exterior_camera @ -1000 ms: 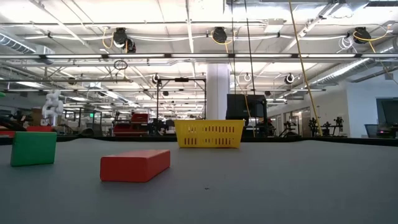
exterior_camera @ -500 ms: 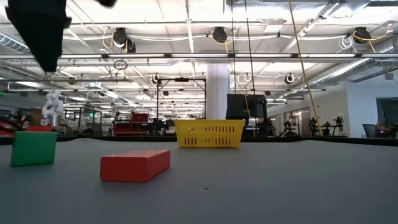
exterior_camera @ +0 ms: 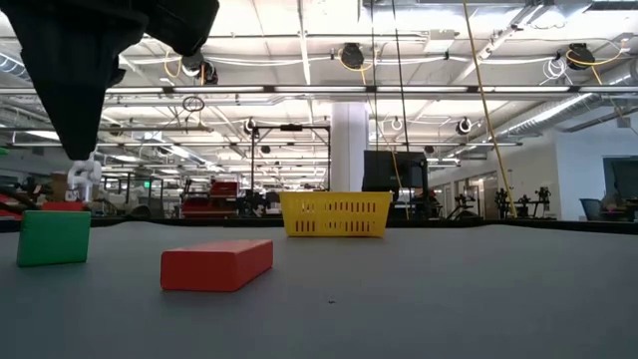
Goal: Sort & place blocks by color
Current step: Put the green block into the orange bin
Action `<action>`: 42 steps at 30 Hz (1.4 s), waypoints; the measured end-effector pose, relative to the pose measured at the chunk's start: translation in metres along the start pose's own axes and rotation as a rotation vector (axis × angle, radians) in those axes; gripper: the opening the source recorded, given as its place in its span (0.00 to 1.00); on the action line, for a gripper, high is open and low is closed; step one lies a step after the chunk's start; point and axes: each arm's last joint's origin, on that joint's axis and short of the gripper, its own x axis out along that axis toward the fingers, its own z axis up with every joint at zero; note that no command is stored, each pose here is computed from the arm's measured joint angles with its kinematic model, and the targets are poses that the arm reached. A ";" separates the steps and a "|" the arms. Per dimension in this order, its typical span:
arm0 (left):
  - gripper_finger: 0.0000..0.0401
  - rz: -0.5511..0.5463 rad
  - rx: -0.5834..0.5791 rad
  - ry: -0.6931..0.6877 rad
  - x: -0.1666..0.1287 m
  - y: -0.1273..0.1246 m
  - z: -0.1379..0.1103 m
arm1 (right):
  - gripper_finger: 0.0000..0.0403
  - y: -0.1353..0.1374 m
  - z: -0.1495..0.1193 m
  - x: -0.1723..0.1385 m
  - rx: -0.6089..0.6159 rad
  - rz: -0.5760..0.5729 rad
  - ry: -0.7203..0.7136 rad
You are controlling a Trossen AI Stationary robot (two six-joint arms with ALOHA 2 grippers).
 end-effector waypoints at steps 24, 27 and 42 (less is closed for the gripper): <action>0.62 -0.055 -0.066 0.020 0.049 0.011 -0.007 | 0.50 0.006 -0.020 -0.001 -0.003 0.009 -0.006; 0.62 -0.095 -0.064 0.005 0.052 0.009 -0.007 | 0.50 0.006 -0.020 -0.001 -0.004 0.009 -0.006; 0.38 -0.054 -0.021 0.018 0.052 0.013 -0.008 | 0.50 0.006 -0.020 -0.001 -0.007 0.008 -0.006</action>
